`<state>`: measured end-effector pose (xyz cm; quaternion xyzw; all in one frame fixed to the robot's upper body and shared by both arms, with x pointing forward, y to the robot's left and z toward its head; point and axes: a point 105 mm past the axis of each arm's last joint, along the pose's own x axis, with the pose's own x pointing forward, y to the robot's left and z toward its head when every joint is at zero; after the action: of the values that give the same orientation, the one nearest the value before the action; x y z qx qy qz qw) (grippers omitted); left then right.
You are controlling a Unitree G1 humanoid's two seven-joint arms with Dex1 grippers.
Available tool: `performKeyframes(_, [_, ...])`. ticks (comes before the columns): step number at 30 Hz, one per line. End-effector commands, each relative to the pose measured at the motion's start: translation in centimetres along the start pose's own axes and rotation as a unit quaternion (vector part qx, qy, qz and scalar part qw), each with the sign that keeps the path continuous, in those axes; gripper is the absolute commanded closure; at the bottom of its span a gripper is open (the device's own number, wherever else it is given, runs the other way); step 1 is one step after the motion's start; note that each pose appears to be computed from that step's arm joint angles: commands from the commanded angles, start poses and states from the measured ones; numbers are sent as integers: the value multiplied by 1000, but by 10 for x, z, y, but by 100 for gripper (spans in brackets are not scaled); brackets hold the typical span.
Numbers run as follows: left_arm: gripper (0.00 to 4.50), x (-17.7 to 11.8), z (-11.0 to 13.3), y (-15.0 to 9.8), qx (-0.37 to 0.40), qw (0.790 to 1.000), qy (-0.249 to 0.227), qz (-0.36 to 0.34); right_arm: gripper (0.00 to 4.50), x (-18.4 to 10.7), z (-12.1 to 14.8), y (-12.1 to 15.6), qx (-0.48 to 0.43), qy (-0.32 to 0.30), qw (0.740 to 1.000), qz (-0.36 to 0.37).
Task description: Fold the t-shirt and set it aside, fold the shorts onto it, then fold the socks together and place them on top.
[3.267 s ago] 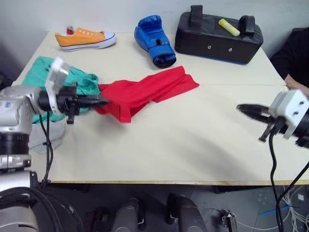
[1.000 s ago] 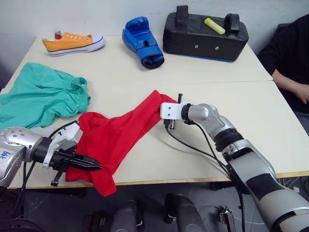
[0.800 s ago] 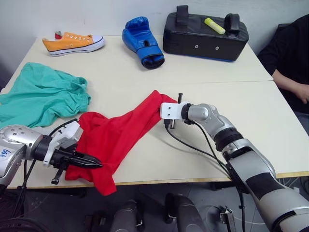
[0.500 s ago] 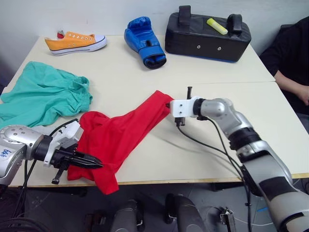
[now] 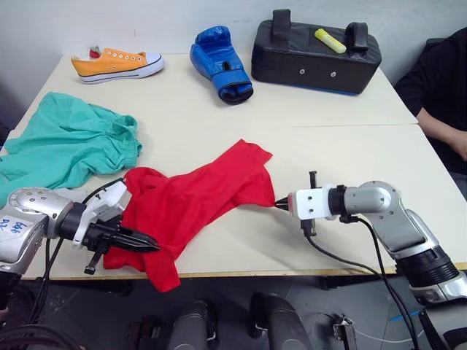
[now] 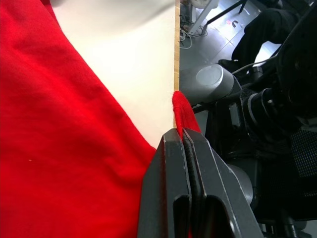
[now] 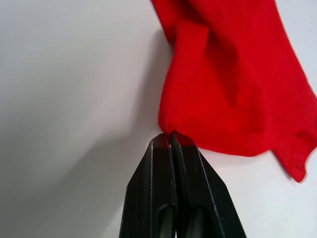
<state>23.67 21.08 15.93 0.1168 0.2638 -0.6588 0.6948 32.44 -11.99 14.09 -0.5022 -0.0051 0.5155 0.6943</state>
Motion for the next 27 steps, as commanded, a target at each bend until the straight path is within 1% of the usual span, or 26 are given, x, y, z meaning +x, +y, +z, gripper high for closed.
performKeyframes(1, [450, -4, 4, 0, 10, 1000, 3, -3, 411, -4, 3, -11, -2, 1, 1000, -25])
performKeyframes(2, [450, -4, 5, 0, 10, 1000, 3, -2, 394, -4, 3, -11, -1, 0, 1000, -24])
performKeyframes(4, [450, -4, 6, 1, 12, 1000, 4, -3, 324, -6, 8, -11, -4, -11, 1000, -17])
performKeyframes(7, [450, -4, 7, 1, 13, 1000, 3, -3, 237, -5, 15, -6, -16, -23, 1000, 3])
performKeyframes(9, [450, -4, 8, 2, 14, 1000, 3, -3, 237, -1, 16, -4, -21, -25, 999, 7])
performKeyframes(13, [450, -3, 8, 3, 16, 1000, 1, -4, 237, 12, 10, -4, -22, -11, 1000, 13])
performKeyframes(19, [450, -3, 10, 4, 18, 1000, 0, -1, 237, 31, -13, -9, -3, 20, 1000, 10])
performKeyframes(21, [450, -3, 10, 4, 18, 1000, -1, 0, 275, 32, -13, -11, 4, 13, 1000, 8])
performKeyframes(22, [450, -3, 10, 3, 18, 1000, -1, 0, 307, 31, -11, -12, 5, 9, 1000, 6])
performKeyframes(23, [450, -4, 10, 3, 18, 1000, -1, 1, 328, 31, -10, -13, 7, 5, 1000, 4])
performKeyframes(26, [450, -4, 9, 3, 17, 1000, -1, 1, 434, 27, -7, -13, 9, -4, 1000, 5])
performKeyframes(27, [450, -3, 9, 3, 17, 1000, -1, 1, 447, 25, -6, -13, 8, -5, 1000, 6])
